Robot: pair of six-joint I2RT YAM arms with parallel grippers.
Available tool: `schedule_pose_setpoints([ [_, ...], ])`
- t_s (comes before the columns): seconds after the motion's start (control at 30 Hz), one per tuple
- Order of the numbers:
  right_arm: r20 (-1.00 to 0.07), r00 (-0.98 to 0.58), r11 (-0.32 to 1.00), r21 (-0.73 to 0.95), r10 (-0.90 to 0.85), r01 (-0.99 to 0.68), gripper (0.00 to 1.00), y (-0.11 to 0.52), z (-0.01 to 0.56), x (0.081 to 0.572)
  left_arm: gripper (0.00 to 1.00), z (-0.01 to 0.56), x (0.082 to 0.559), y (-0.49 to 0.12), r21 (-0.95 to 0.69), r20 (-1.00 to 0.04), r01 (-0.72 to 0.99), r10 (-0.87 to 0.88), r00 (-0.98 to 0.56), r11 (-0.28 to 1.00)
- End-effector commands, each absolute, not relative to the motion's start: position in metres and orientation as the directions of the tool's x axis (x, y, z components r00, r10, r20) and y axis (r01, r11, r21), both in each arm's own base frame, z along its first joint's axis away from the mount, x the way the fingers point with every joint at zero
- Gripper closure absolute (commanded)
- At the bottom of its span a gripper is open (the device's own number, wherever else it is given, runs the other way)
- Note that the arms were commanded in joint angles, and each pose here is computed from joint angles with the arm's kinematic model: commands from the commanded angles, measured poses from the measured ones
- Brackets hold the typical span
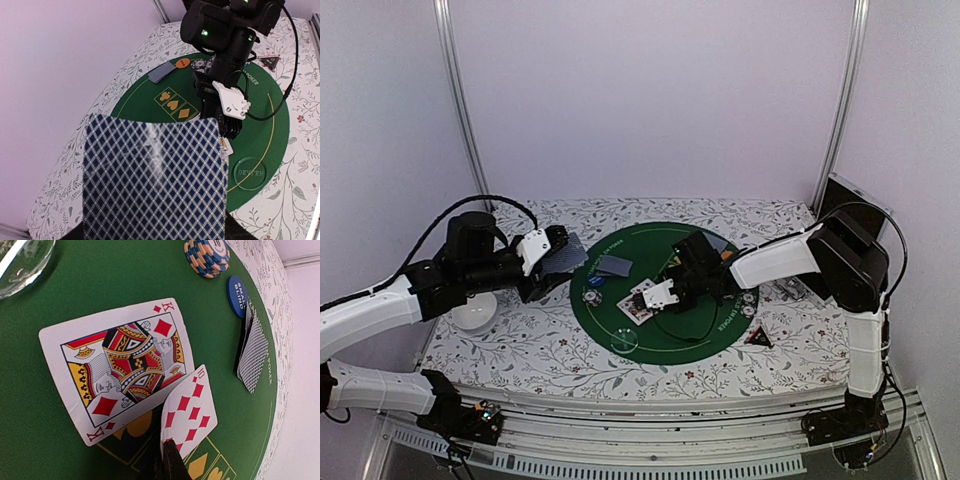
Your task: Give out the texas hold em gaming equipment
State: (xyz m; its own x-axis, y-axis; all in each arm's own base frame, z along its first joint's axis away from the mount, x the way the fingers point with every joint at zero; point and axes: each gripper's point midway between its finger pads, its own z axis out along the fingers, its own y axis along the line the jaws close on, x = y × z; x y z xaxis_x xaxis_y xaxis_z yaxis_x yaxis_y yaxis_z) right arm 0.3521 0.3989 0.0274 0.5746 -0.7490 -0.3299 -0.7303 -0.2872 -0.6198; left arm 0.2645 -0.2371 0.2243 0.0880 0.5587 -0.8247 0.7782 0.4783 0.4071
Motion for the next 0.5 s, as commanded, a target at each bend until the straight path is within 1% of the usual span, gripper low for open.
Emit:
schedule_pose_setpoints([
  [0.0,-0.304,0.615,-0.361,-0.593,-0.728,-0.720,0.99,0.400,0.008,0.341,0.44,0.231,0.266,-0.237,0.420,-0.832,0.767,0.543,0.112,0.486],
  [0.17,-0.309,0.653,-0.399,-0.591,-0.691,-0.701,0.98,0.416,0.005,0.332,0.43,0.231,0.266,-0.237,0.421,-0.832,0.765,0.543,0.112,0.487],
  [0.27,-0.320,0.647,-0.390,-0.588,-0.692,-0.709,0.98,0.418,0.008,0.332,0.43,0.231,0.266,-0.237,0.423,-0.831,0.764,0.545,0.113,0.487],
  [0.37,-0.307,0.640,-0.389,-0.587,-0.704,-0.710,0.98,0.413,0.007,0.332,0.43,0.231,0.266,-0.237,0.423,-0.831,0.765,0.544,0.113,0.487],
  [0.47,-0.332,0.651,-0.388,-0.589,-0.683,-0.709,0.99,0.416,0.014,0.327,0.43,0.231,0.266,-0.237,0.421,-0.832,0.766,0.542,0.113,0.486],
])
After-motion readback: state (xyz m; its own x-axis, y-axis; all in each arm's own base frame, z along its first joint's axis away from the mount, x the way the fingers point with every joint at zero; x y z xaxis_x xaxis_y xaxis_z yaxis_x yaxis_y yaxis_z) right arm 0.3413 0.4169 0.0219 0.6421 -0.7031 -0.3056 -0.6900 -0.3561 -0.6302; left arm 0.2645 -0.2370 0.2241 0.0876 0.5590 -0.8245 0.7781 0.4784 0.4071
